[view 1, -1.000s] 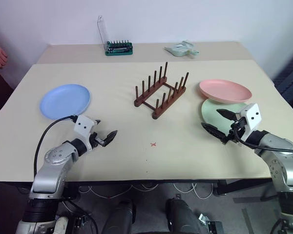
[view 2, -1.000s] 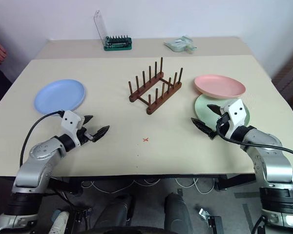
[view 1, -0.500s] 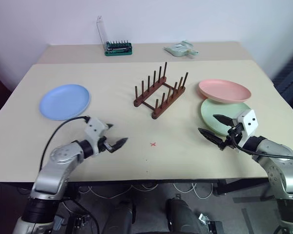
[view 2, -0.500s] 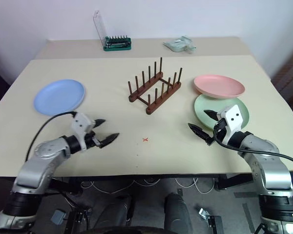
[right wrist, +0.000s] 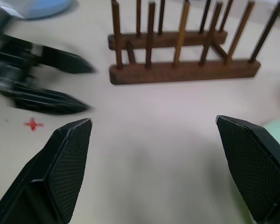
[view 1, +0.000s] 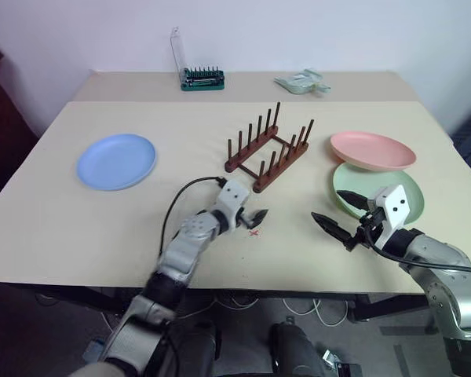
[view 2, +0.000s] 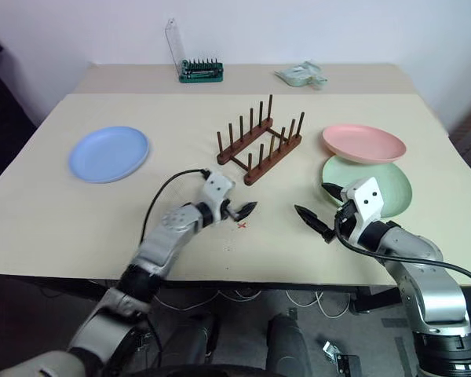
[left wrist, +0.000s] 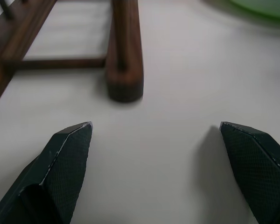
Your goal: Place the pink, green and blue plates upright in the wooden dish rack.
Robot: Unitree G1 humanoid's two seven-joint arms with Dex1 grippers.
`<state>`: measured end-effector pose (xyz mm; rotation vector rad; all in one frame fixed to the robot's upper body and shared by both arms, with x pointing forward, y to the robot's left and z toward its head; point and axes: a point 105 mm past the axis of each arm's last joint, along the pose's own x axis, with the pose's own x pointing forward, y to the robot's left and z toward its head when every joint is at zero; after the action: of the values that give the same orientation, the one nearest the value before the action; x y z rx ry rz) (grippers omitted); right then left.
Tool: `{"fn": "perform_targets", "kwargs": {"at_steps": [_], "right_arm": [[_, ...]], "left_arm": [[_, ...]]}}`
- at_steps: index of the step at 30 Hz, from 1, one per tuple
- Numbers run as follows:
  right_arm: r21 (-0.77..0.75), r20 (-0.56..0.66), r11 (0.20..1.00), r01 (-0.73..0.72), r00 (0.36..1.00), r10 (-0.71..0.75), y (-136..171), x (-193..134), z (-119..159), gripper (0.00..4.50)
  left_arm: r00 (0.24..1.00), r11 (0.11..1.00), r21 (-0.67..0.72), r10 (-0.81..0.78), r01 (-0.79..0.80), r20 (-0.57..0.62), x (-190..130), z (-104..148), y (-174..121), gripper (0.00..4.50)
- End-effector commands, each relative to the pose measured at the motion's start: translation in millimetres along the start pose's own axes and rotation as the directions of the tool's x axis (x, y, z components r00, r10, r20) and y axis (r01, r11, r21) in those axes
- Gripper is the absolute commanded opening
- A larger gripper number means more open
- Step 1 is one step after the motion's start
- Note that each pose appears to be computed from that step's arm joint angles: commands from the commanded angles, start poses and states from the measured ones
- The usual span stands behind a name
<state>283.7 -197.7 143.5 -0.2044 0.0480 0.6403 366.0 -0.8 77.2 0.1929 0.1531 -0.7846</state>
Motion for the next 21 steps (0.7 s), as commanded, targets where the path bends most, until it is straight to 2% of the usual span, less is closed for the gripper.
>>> {"fn": "perform_targets", "kwargs": {"at_steps": [1, 7, 10, 16, 18, 21], "right_arm": [[-0.032, 0.04, 0.999, 0.019, 0.999, -0.018, -1.9, -4.9, 14.9, 4.33], [-0.046, 0.034, 0.998, 0.046, 0.998, -0.044, -4.7, -10.6, 17.1, 4.33], [-0.047, 0.027, 0.997, 0.054, 0.998, -0.053, -4.9, -13.4, 15.8, 4.5], [-0.044, 0.025, 0.998, 0.054, 0.998, -0.053, -1.9, -12.4, 14.2, 4.5], [-0.042, 0.024, 0.998, 0.054, 0.998, -0.053, -1.8, -12.0, 14.0, 4.5], [-0.057, 0.0, 0.997, 0.056, 0.998, -0.056, -3.2, -15.7, 10.6, 4.5]], "left_arm": [[0.997, 0.999, -0.038, 0.017, -0.02, -0.074, 12.5, -20.5, 3.1, 4.5], [0.998, 0.999, -0.03, 0.023, -0.025, -0.065, 30.6, -11.2, 9.5, 4.5], [0.999, 0.999, -0.049, 0.019, -0.021, -0.031, 32.2, -5.3, 10.5, 3.71], [0.998, 0.999, -0.015, 0.037, -0.037, -0.043, 28.9, -9.1, 15.5, 0.92], [0.998, 0.999, 0.004, 0.04, -0.04, -0.045, 28.1, -8.9, 17.0, 0.78], [0.997, 0.99, 0.122, -0.067, 0.063, 0.025, -0.3, -3.7, 29.0, 0.78]]}}
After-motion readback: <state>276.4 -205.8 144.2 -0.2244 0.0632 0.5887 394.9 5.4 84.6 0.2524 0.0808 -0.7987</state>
